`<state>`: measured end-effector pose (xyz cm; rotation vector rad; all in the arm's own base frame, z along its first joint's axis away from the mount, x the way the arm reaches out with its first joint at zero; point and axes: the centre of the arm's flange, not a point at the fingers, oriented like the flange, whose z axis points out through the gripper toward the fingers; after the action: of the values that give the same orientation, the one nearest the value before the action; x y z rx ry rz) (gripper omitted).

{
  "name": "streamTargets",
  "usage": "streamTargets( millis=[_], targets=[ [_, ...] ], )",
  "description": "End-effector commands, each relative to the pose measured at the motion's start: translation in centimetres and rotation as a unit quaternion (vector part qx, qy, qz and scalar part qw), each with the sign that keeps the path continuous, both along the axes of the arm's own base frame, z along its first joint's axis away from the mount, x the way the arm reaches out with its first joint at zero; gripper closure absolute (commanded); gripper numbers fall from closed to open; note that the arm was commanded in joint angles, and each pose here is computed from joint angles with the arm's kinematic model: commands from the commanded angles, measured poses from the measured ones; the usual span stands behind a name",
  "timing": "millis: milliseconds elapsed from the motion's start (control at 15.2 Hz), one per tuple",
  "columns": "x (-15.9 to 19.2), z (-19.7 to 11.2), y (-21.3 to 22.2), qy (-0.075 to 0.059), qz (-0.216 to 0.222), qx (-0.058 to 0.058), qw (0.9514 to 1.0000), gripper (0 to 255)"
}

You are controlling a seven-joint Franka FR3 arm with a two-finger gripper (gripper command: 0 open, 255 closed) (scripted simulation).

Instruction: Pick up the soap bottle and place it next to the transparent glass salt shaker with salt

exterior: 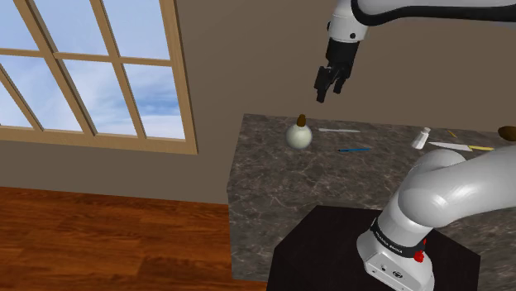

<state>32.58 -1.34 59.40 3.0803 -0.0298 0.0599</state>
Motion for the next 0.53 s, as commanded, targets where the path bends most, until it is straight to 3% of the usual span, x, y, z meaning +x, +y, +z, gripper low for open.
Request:
streamTargets(
  millis=[0, 462],
  targets=[
    [0.0, 0.0, 0.0, 0.0, 0.0, 0.0, 1.0, 0],
    [6.6, -5.3, -4.8, 0.02, -0.015, 0.006, 0.9997, 0]
  ],
)
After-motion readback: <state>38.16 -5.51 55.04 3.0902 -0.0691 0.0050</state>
